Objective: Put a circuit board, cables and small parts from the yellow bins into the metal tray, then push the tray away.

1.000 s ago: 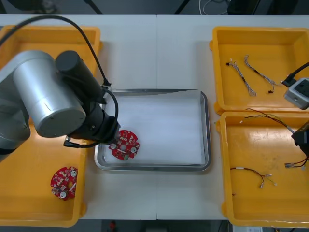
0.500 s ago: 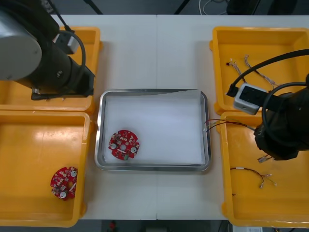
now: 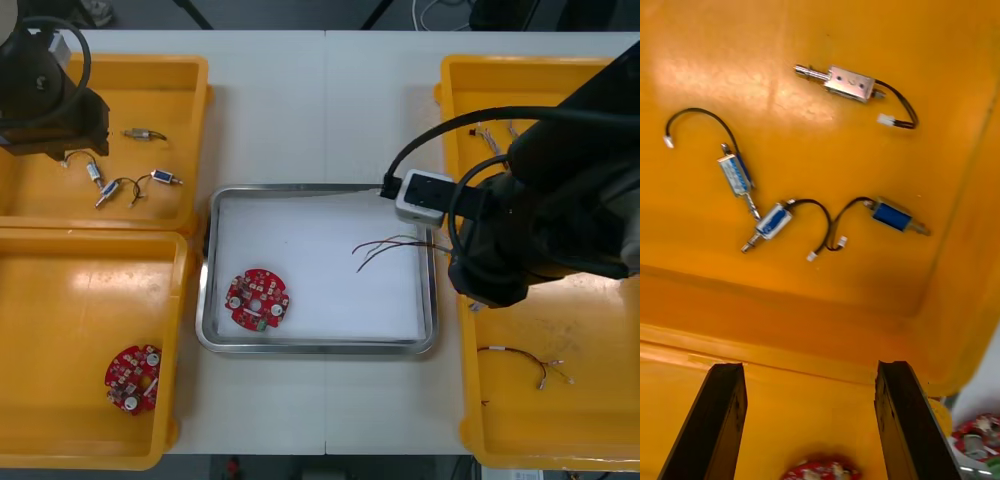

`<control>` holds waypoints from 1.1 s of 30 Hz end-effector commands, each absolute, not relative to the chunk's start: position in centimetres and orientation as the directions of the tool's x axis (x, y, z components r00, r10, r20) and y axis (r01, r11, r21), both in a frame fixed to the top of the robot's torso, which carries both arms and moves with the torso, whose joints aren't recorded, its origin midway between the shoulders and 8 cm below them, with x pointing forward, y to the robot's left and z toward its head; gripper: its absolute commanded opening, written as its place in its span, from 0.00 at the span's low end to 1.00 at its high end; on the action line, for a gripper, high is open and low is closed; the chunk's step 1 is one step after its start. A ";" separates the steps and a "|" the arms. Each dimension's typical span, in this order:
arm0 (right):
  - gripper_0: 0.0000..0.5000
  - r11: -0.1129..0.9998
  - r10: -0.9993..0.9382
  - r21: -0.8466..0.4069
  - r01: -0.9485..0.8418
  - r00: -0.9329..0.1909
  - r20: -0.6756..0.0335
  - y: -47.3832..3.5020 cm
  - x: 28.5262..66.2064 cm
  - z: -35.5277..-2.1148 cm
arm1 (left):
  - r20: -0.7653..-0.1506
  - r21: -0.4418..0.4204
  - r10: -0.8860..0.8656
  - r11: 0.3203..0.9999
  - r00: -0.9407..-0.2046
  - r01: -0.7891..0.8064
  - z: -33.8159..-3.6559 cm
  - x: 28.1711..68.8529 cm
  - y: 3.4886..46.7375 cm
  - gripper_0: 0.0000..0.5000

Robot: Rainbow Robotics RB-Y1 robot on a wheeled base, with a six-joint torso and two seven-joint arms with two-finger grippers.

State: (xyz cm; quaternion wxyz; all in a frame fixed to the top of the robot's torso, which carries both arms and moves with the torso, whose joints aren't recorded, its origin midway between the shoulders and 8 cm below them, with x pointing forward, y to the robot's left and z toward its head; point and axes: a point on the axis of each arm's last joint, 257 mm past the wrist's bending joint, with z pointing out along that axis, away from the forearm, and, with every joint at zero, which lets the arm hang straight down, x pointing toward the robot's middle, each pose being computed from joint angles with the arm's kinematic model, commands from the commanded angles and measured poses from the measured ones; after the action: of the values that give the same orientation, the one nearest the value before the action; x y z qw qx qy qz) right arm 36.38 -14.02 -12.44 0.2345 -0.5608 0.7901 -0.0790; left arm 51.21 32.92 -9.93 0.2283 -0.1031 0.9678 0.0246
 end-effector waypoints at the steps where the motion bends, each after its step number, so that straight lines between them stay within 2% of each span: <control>1: 0.00 0.237 -0.953 -0.432 -0.870 -0.122 -0.277 -10.8 37.5 -12.4 | -0.508 -0.021 -0.268 0.954 -0.818 -0.299 -5.6 53.7 36.1 1.00; 6: 0.00 0.109 -0.971 -0.477 -0.872 0.011 -0.241 -8.5 38.8 -13.6 | -0.531 -0.045 -0.321 0.935 -0.784 -0.352 -6.1 56.2 38.5 1.00; 15: 0.00 -0.031 -0.976 -0.478 -0.878 0.130 -0.177 -6.3 39.4 -17.0 | -0.537 -0.131 -0.388 0.915 -0.749 -0.381 -8.8 59.4 40.2 1.00; 21: 0.00 -0.053 -0.971 -0.466 -0.883 0.155 -0.183 -5.2 39.8 -19.9 | -0.522 -0.175 -0.421 0.904 -0.741 -0.391 -11.0 60.4 40.2 1.00; 28: 0.00 -0.090 -0.975 -0.478 -0.874 0.176 -0.138 -5.6 40.7 -22.8 | -0.491 -0.182 -0.428 0.902 -0.758 -0.392 -14.0 60.8 39.4 1.00; 33: 0.00 -0.090 -0.976 -0.495 -0.864 0.175 -0.129 -5.5 41.5 -23.7 | -0.487 -0.190 -0.430 0.902 -0.760 -0.388 -15.3 61.2 38.9 1.00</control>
State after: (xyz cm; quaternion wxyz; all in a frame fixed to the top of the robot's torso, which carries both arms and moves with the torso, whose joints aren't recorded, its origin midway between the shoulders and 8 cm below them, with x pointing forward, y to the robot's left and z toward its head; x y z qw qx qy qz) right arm 40.89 -7.30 -24.43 0.2213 -0.7109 0.6587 -0.1084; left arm 59.31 41.03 -17.36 0.2459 -0.2520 0.9354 -0.0330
